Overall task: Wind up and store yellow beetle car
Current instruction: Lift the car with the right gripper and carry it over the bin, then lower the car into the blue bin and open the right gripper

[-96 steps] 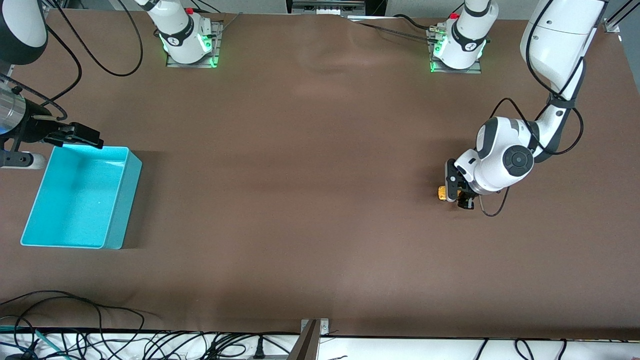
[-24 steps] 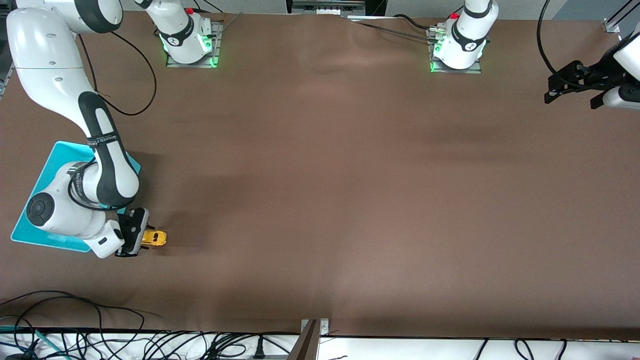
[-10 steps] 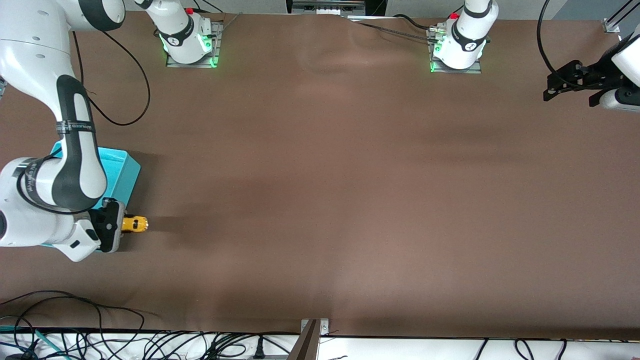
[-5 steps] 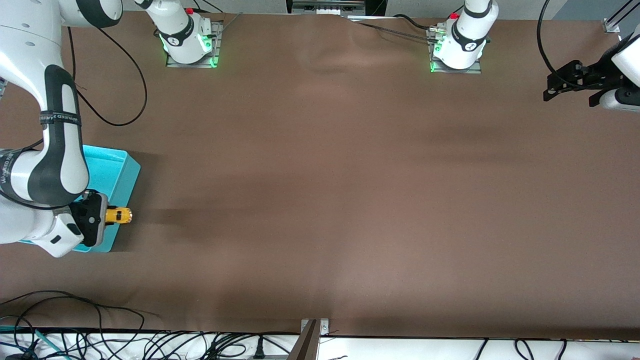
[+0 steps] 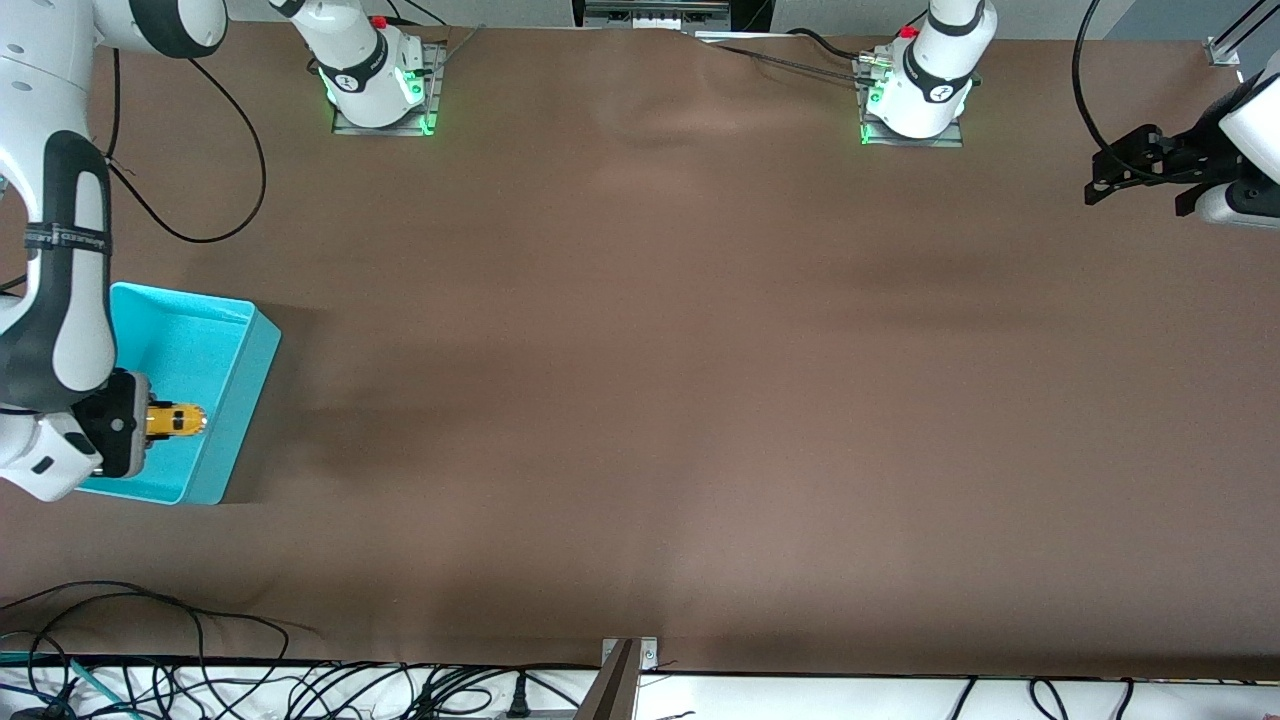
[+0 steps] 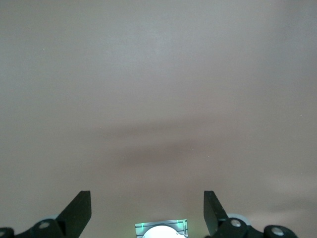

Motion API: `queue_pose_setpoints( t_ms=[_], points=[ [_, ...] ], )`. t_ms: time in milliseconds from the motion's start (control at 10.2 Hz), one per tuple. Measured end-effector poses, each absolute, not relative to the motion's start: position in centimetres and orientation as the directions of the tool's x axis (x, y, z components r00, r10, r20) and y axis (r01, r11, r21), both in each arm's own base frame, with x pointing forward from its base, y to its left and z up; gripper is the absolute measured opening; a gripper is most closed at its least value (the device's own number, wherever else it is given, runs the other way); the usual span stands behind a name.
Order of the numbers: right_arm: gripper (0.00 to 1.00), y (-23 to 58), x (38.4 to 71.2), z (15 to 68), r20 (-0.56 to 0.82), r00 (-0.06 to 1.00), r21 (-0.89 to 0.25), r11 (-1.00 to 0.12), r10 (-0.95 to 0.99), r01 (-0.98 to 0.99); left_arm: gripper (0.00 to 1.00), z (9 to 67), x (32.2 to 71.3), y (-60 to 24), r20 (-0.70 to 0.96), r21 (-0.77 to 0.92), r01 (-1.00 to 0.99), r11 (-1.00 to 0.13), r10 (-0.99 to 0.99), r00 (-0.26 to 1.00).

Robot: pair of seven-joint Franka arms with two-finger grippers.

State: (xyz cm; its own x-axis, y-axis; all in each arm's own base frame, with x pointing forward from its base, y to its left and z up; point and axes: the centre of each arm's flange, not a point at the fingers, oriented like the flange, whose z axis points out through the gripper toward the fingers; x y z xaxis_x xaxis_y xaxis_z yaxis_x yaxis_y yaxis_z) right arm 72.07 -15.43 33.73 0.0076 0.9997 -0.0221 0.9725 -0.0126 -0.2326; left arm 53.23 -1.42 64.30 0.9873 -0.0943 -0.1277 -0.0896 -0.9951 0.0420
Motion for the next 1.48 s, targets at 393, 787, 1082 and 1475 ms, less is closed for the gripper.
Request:
queue_pose_setpoints(
  t_ms=[393,787,1082,1475],
  points=[
    [0.44,-19.4,70.4,31.8,-0.001,0.03,-0.283,-0.029,1.0,0.959,1.0,64.2,53.3,-1.5,-0.13,0.042,-0.09,-0.995,-0.095,0.987],
    [0.44,-19.4,69.3,28.8,0.017,0.025,-0.341,-0.018,1.0,0.94,1.0,64.1,53.3,-1.8,-0.131,0.042,-0.096,-0.994,-0.101,0.986],
    [0.44,-19.8,68.7,27.3,0.025,0.034,-0.363,-0.023,0.999,0.931,1.0,64.1,53.3,-1.9,-0.133,0.043,-0.099,-0.994,-0.104,0.986],
    [0.44,-20.0,68.6,25.2,0.026,0.035,-0.346,-0.024,0.999,0.938,1.0,64.1,53.2,-1.9,-0.14,0.043,-0.099,-0.994,-0.104,0.985]
  ],
)
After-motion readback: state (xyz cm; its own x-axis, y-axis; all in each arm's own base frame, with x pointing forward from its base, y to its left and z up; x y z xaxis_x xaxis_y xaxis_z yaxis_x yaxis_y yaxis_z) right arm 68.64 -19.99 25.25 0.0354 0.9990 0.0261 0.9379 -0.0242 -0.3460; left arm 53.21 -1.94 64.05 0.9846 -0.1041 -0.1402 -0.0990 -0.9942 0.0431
